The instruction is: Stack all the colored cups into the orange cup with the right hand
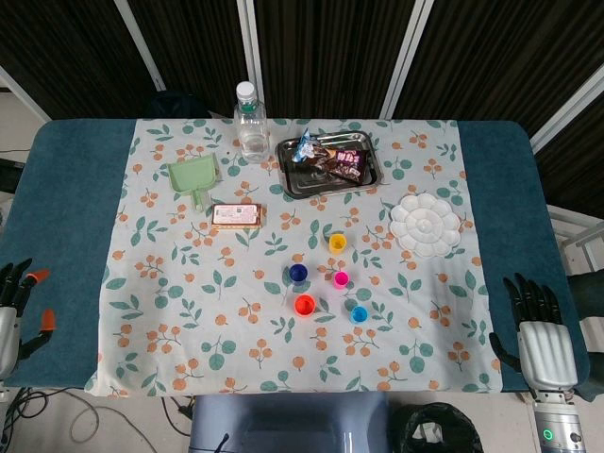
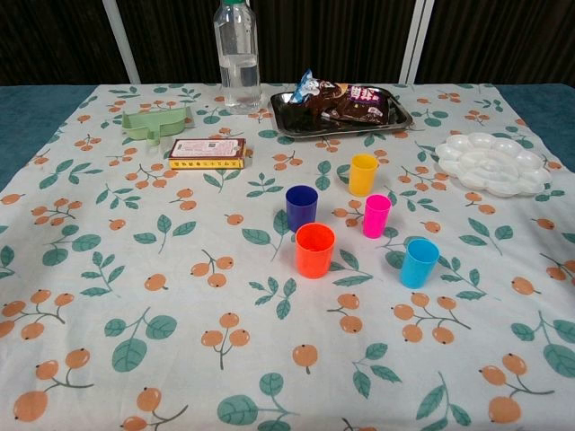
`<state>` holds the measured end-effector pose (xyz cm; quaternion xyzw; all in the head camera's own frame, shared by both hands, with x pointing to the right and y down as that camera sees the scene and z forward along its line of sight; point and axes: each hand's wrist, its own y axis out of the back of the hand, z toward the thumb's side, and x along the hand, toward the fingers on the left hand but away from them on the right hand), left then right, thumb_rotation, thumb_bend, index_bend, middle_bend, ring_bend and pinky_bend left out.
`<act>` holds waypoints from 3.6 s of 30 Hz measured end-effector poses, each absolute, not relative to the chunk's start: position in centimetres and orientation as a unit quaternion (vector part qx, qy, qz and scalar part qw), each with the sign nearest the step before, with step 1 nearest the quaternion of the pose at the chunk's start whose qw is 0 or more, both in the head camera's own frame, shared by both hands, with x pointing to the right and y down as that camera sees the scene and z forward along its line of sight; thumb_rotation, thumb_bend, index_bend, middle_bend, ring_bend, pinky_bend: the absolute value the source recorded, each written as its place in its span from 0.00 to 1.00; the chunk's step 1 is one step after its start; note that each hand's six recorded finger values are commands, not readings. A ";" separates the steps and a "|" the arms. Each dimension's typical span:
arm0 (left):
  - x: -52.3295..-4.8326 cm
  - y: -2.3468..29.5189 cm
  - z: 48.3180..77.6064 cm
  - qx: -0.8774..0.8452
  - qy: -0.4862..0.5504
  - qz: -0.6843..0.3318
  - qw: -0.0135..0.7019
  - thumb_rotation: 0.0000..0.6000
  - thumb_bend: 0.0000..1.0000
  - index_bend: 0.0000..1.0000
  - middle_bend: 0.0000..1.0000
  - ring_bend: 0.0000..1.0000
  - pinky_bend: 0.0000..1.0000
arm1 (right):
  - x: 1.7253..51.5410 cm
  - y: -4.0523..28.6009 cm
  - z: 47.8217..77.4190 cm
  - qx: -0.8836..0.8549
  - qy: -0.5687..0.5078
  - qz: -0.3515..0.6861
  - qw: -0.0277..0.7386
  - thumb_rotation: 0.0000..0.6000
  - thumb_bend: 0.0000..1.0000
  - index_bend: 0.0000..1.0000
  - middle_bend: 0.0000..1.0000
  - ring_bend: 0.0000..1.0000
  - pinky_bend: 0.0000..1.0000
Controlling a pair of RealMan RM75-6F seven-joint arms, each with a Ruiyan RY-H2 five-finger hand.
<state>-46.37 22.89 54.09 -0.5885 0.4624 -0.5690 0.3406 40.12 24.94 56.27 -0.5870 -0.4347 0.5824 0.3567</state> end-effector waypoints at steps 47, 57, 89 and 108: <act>-46.5 22.7 53.5 -0.583 0.478 -0.565 0.336 1.00 0.46 0.20 0.06 0.00 0.05 | 37.5 23.0 56.1 -0.675 -0.411 0.526 0.315 1.00 0.39 0.00 0.00 0.00 0.04; -46.5 22.6 53.4 -0.581 0.480 -0.564 0.337 1.00 0.46 0.20 0.06 0.00 0.05 | 30.9 15.8 56.0 -0.737 -0.315 0.499 0.328 1.00 0.40 0.00 0.00 0.00 0.00; -47.2 22.6 53.9 -0.581 0.489 -0.568 0.317 1.00 0.46 0.21 0.06 0.00 0.05 | 5.7 10.1 64.3 -0.791 -0.198 0.494 0.301 1.00 0.39 0.24 0.00 0.00 0.00; -47.5 22.6 53.9 -0.579 0.493 -0.569 0.314 1.00 0.46 0.21 0.06 0.00 0.05 | 5.6 10.2 67.7 -0.772 -0.190 0.532 0.293 1.00 0.40 0.31 0.00 0.00 0.00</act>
